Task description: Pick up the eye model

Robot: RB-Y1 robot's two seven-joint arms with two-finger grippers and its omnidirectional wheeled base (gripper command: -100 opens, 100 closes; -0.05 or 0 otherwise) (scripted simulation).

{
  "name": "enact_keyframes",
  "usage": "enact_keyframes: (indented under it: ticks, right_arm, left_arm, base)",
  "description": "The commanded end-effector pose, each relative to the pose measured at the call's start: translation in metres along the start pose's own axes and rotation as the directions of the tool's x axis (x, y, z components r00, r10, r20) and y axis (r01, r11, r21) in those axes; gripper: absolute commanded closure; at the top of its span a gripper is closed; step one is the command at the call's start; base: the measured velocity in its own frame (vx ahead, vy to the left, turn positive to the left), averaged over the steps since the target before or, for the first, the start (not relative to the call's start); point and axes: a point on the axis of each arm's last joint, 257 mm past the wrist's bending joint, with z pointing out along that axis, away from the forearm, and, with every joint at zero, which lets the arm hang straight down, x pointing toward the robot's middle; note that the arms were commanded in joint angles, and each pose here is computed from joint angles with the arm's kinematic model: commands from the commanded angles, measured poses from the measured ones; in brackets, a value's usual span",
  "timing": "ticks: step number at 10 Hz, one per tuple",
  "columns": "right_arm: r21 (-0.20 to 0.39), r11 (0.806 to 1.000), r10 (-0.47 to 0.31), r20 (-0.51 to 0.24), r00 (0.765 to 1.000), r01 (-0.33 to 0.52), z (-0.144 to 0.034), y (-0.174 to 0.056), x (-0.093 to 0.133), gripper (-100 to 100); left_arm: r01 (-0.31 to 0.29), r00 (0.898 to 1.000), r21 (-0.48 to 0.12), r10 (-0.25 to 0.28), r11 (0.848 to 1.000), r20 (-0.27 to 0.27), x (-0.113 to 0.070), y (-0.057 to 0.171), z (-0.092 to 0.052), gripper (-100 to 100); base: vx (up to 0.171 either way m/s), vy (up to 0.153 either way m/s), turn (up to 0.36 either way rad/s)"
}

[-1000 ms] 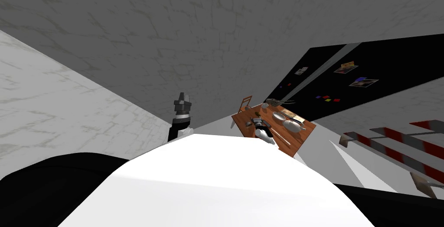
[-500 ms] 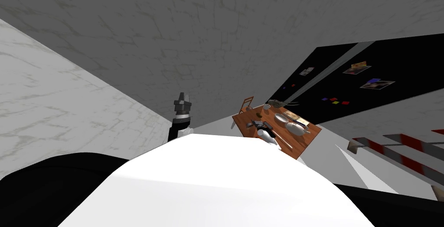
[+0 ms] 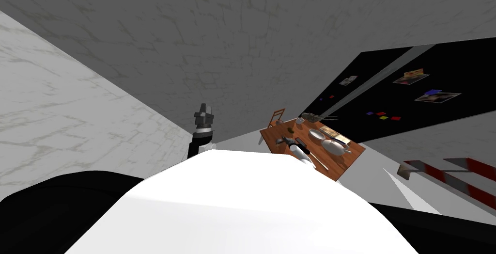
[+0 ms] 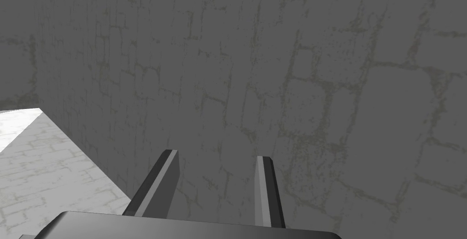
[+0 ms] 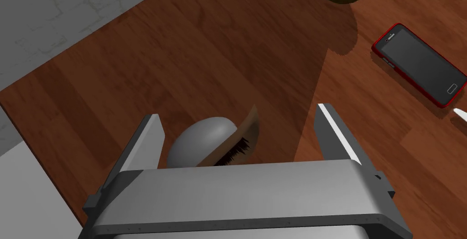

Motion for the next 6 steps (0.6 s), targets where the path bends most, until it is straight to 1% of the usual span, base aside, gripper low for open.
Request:
enact_keyframes:
  ticks: [1, 2, 3, 4, 5, 6]
  right_arm:
    - [-0.005, 1.0, 0.016, 0.026, 1.0, -0.016, 0.002, 0.003, -0.011, -100]
    - [-0.004, 0.995, 0.1, 0.066, 0.993, -0.1, 0.005, 0.008, -0.02, -100]
    - [-0.009, 0.995, 0.102, 0.08, 0.992, -0.102, 0.004, 0.01, -0.028, -100]
    - [-0.005, 0.984, 0.178, 0.098, 0.979, -0.178, 0.007, 0.012, -0.025, -100]
    - [-0.014, 0.983, 0.186, 0.118, 0.975, -0.185, 0.006, 0.015, -0.037, -100]
    - [-0.02, 0.982, 0.188, 0.13, 0.974, -0.187, 0.006, 0.016, -0.043, -100]
  left_arm:
    - [0.0, 1.0, 0.0, 0.0, 1.0, 0.0, 0.0, 0.0, 0.0, 0]
    - [0.0, 1.0, 0.0, 0.0, 1.0, 0.0, 0.0, 0.0, 0.0, 0]
    - [0.0, 1.0, 0.0, 0.0, 1.0, 0.0, 0.0, 0.0, 0.0, 0]
    - [0.0, 1.0, 0.0, 0.0, 1.0, 0.0, 0.0, 0.0, 0.0, 0]
    - [0.0, 1.0, 0.0, 0.0, 1.0, 0.0, 0.0, 0.0, 0.0, 0]
    - [0.0, 1.0, 0.0, 0.0, 1.0, 0.0, 0.0, 0.0, 0.0, 0]
  base:
    - [0.004, -0.007, 0.0]
    - [0.008, -0.01, 0.082]
    - [0.01, -0.017, 0.052]
    - [0.012, -0.025, 0.085]
    - [0.011, -0.021, 0.048]
    - [0.006, -0.007, -0.009]
